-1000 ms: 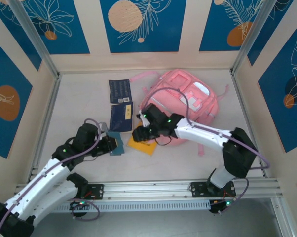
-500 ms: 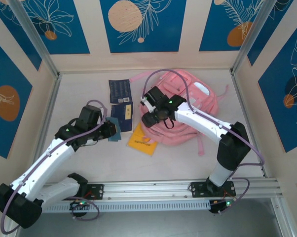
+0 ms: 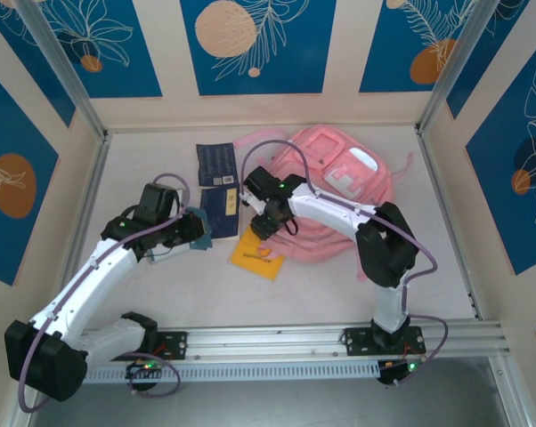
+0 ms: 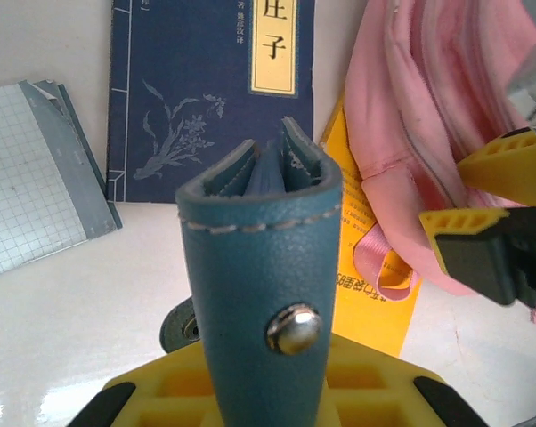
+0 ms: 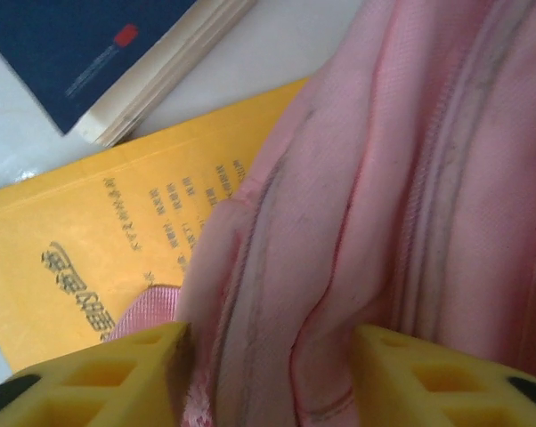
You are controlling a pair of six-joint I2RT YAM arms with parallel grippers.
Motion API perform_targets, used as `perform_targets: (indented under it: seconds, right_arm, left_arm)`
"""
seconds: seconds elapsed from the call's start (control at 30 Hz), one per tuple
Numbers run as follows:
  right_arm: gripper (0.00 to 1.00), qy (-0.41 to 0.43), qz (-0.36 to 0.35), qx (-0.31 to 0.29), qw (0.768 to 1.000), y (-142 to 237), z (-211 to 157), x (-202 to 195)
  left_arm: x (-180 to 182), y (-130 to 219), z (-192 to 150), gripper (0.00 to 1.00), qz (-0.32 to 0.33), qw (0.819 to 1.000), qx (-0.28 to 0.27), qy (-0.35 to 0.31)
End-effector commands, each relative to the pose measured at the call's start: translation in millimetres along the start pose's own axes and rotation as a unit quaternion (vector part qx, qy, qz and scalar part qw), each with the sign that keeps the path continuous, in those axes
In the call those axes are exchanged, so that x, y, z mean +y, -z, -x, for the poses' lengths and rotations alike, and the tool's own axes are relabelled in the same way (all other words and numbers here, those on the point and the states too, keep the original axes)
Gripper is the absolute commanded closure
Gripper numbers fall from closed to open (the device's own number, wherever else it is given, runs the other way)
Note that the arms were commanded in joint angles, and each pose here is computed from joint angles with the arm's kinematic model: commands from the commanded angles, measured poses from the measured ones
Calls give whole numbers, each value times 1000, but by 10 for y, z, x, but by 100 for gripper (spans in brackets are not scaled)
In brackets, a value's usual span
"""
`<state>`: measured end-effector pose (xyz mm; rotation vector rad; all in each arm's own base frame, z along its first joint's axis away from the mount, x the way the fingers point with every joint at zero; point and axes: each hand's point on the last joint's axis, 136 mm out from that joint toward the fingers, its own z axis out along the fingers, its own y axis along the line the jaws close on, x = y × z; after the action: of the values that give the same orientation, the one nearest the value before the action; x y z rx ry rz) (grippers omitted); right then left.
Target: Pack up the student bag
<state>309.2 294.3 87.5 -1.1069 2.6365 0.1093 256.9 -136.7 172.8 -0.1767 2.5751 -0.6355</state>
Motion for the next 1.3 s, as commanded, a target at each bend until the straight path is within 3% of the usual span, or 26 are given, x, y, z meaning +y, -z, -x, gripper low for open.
perform_targets:
  seconds: [0.0, 0.2, 0.37, 0.53, 0.7, 1.27]
  right_arm:
    - [67, -35, -3, -31, 999, 146, 212, -172]
    - [99, -64, 53, -61, 995, 371, 291, -131]
    - [100, -114, 113, -77, 984, 520, 283, -134]
    - [100, -193, 204, -126, 951, 792, 339, -217]
    - [100, -240, 252, -137, 927, 839, 307, -312]
    - [92, -257, 299, -80, 915, 434, 174, -77]
  left_arm:
    - [-50, -3, 47, 85, -19, 1000, -2, -5]
    - [-82, -3, 53, 85, -28, 1000, 0, 2]
    - [-111, -11, 53, 85, -37, 999, 3, 8]
    - [-175, -40, 44, 85, -56, 998, 11, 18]
    - [-227, -67, 43, 85, -71, 997, 15, 24]
    - [-259, -49, -4, 83, -88, 996, 17, 24]
